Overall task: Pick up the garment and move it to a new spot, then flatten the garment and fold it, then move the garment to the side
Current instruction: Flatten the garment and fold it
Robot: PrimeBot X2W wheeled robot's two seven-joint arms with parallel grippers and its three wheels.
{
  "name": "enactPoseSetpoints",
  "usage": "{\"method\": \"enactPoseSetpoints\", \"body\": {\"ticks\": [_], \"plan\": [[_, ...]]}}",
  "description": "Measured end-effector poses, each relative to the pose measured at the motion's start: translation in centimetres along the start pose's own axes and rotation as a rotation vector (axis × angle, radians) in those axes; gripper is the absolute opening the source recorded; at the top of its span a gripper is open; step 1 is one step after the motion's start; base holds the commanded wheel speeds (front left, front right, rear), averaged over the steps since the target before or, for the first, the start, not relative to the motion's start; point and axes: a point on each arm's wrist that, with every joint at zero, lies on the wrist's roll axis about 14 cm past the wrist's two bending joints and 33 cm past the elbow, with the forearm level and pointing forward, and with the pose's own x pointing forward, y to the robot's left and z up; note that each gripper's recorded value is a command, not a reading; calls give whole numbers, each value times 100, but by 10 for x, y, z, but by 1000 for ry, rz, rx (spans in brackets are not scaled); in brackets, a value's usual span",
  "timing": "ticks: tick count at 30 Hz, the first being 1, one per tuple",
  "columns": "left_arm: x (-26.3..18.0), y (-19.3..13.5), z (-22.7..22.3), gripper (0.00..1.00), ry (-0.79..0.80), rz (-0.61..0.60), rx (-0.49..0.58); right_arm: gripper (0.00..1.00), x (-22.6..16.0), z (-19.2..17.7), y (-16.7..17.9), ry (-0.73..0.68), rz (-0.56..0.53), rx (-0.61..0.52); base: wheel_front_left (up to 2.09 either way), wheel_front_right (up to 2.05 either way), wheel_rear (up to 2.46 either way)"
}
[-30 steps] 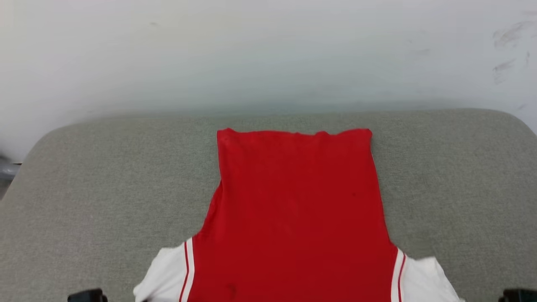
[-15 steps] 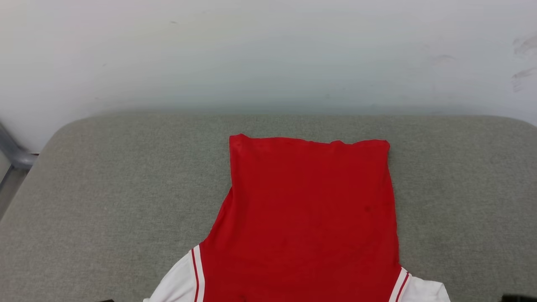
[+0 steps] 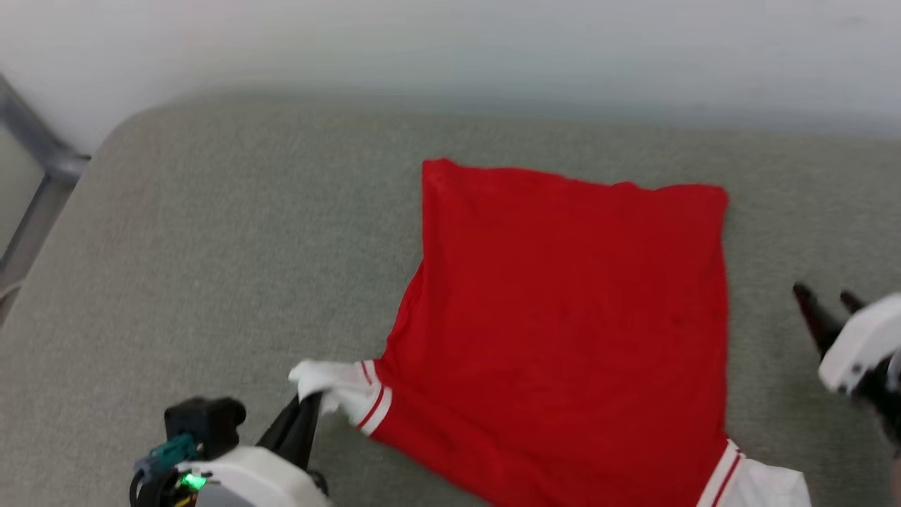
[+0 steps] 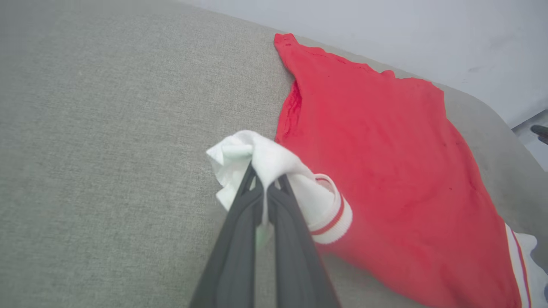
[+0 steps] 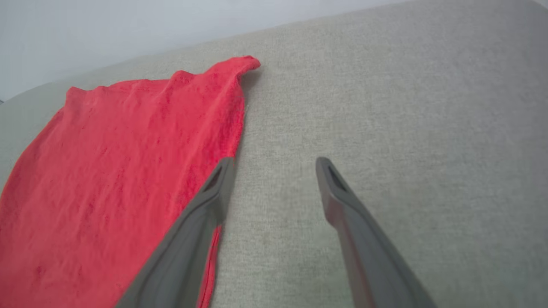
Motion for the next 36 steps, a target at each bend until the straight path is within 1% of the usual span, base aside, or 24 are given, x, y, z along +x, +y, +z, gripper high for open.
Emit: {"method": "enactPoseSetpoints", "body": {"ticks": [5,8,11,14,17,20,23,24,25,26,30,36], "plan": [[22,-8,16,0,-43,-31,19,100,61,13,17,146,31,-39,0,0,0],[32,-7,19,0,-52,-32,25,100,94,25,30,197,49,-67,0,0,0],[40,-4,16,0,-46,-24,23,100,123,24,47,252,70,-102,0,0,0],[46,1,13,0,-40,-6,18,100,146,9,58,320,83,-116,0,0,0],[49,8,7,0,-27,18,6,100,163,-13,61,406,78,-140,0,0,0],[51,17,0,0,-9,46,2,100,170,-42,59,520,67,-155,0,0,0],[52,21,-5,0,2,60,-1,100,172,-57,56,601,59,-163,0,0,0],[52,22,-6,0,5,63,-2,56,172,-59,55,617,56,-165,0,0,0],[52,23,-7,0,8,66,-5,15,172,-60,54,627,54,-164,0,0,0],[52,24,-8,0,10,68,-8,0,171,-60,53,636,53,-160,0,0,0],[52,24,-8,0,8,65,-11,0,168,-56,52,639,57,-143,0,0,0],[42,28,-12,0,30,81,-15,0,153,-31,49,543,62,-159,0,0,0]]}}
